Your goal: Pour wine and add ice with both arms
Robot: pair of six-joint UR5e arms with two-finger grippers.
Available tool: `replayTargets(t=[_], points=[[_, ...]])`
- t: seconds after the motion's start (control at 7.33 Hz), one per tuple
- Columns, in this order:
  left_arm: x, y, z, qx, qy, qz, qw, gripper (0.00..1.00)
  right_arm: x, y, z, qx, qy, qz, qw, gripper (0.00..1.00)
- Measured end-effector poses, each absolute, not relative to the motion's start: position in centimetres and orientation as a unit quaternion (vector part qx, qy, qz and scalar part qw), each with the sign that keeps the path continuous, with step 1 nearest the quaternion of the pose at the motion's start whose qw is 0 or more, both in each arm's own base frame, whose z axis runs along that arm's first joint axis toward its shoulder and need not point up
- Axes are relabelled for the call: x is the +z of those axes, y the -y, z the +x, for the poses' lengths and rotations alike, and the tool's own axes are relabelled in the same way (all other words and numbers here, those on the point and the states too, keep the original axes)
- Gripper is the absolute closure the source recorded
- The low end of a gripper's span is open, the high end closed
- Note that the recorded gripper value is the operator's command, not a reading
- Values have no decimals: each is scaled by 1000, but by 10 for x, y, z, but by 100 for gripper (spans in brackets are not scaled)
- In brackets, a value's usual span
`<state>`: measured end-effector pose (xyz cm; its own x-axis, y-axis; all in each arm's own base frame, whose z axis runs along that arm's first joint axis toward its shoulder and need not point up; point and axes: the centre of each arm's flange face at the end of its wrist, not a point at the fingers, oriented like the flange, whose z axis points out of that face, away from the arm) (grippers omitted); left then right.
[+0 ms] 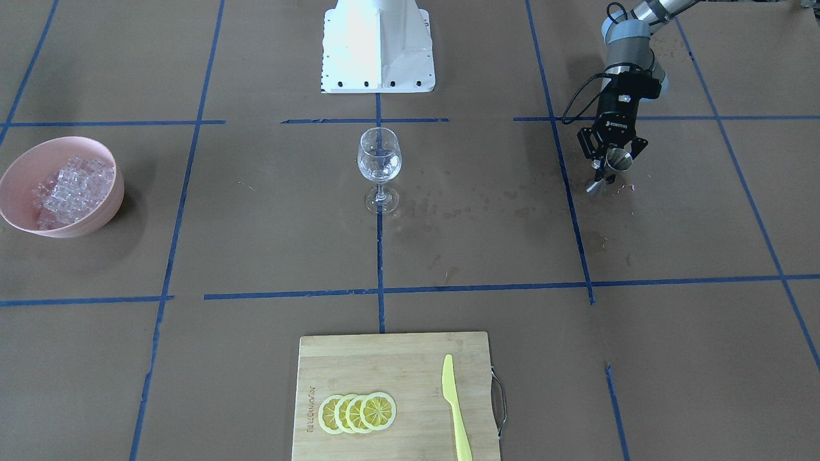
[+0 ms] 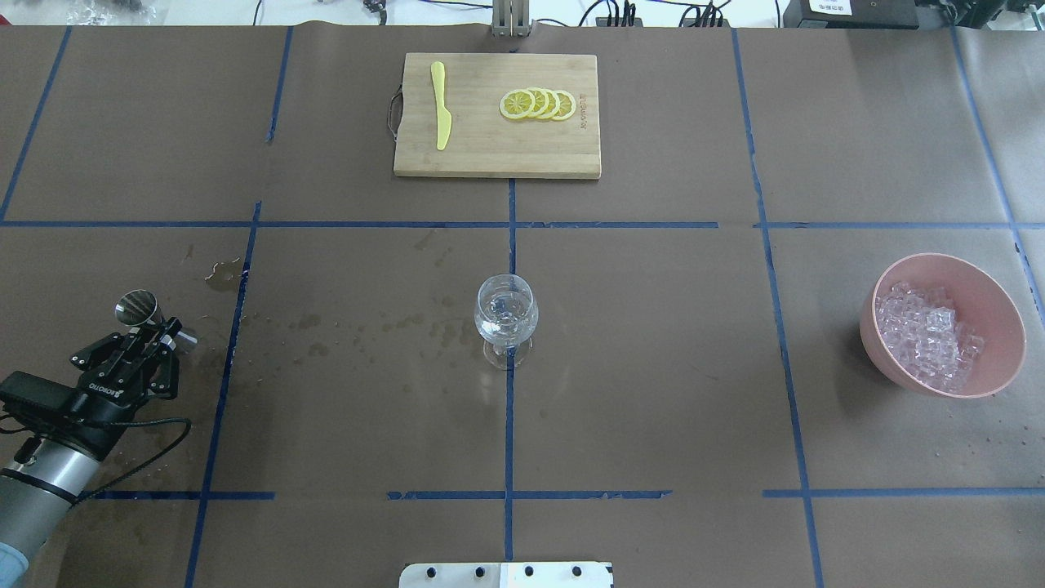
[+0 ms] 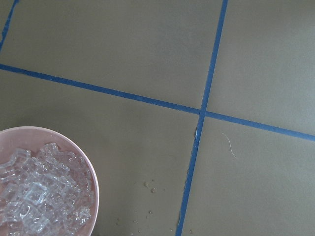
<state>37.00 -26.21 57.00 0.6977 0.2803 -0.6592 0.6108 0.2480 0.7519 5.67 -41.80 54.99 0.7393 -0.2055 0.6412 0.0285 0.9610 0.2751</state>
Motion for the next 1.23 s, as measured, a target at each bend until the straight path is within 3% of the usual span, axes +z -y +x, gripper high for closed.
replayTargets(t=[1.23], points=[[571, 243, 394, -124, -388, 591, 696, 94, 551, 418, 57, -63, 355, 124, 924, 0]])
